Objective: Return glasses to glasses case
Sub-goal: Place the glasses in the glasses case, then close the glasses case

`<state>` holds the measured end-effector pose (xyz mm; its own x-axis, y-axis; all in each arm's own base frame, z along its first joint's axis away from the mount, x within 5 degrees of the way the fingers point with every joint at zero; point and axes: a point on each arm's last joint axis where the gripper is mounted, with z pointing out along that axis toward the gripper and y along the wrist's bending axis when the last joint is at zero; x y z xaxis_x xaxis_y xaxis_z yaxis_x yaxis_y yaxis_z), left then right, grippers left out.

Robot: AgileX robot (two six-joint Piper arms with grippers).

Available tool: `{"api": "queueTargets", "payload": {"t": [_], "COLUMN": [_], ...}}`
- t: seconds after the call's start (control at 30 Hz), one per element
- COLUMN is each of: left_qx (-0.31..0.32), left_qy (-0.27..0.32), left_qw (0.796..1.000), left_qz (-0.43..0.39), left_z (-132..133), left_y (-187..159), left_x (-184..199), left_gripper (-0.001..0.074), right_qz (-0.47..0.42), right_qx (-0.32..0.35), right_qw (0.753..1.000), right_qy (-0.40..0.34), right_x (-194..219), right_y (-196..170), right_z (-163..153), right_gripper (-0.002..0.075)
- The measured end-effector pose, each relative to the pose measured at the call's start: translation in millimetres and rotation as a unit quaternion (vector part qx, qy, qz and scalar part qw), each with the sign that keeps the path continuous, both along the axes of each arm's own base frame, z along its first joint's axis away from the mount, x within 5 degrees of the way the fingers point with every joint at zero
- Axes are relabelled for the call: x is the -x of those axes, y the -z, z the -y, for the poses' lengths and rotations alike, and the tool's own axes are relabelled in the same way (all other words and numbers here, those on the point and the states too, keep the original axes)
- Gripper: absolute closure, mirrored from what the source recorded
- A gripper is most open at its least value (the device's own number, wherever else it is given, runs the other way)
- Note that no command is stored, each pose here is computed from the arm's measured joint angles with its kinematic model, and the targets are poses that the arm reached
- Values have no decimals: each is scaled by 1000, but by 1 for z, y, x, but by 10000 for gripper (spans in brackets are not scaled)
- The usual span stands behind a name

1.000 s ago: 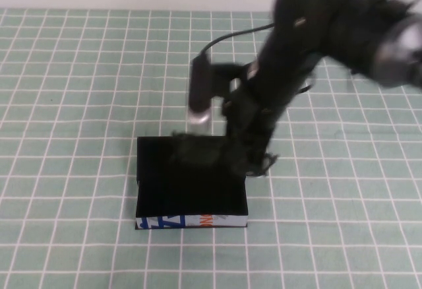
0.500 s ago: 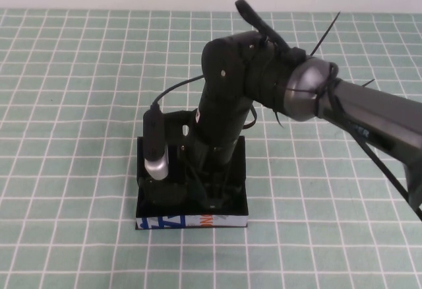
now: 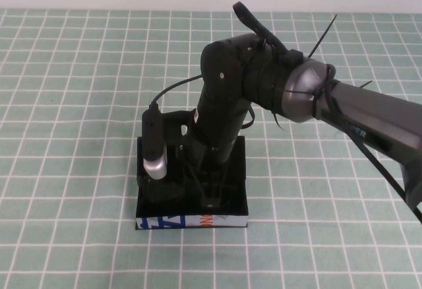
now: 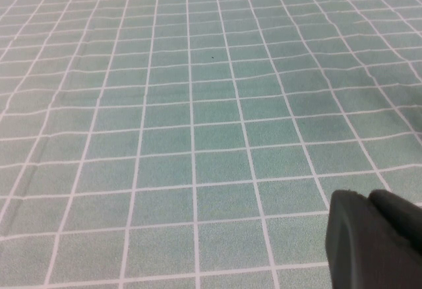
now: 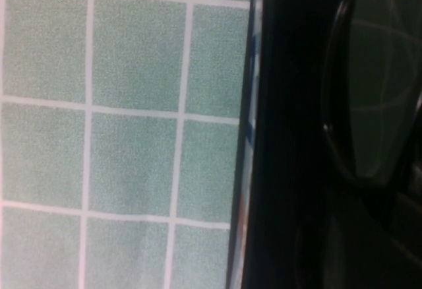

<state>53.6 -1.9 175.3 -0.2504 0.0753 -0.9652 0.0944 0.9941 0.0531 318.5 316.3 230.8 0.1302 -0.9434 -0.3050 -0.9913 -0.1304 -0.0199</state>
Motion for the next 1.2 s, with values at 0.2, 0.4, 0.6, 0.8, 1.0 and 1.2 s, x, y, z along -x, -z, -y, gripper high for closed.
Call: {"api": "queueTargets", "payload": {"t": [0.2,0.4,0.6,0.8,1.0,1.2], "left_qx": [0,0,10,68,93,106], "left_qy": [0,0,0,28,82,114], "left_qw": [1000,1000,1000,985,922,855], "left_qz": [0,0,9,156,367,495], "left_z": [0,0,0,6,12,14], "left_y": [0,0,-2,-29,-68,-88], "left_x": [0,0,0,-2,11,28], "left_gripper": [737,737,737,737,737,737], "right_qz": [0,3,13,67,116,126], "right_qx": [0,-2,-11,-68,-145,-209], "right_qw": [1000,1000,1000,995,981,968], "right_qy": [0,1,-1,14,50,56], "right_x": [0,-1,-1,3,20,48], "right_y": [0,0,-13,-78,-152,-203], "right_z": [0,0,-1,3,16,35], "right_gripper": [670,664,674,729,736,737]}}
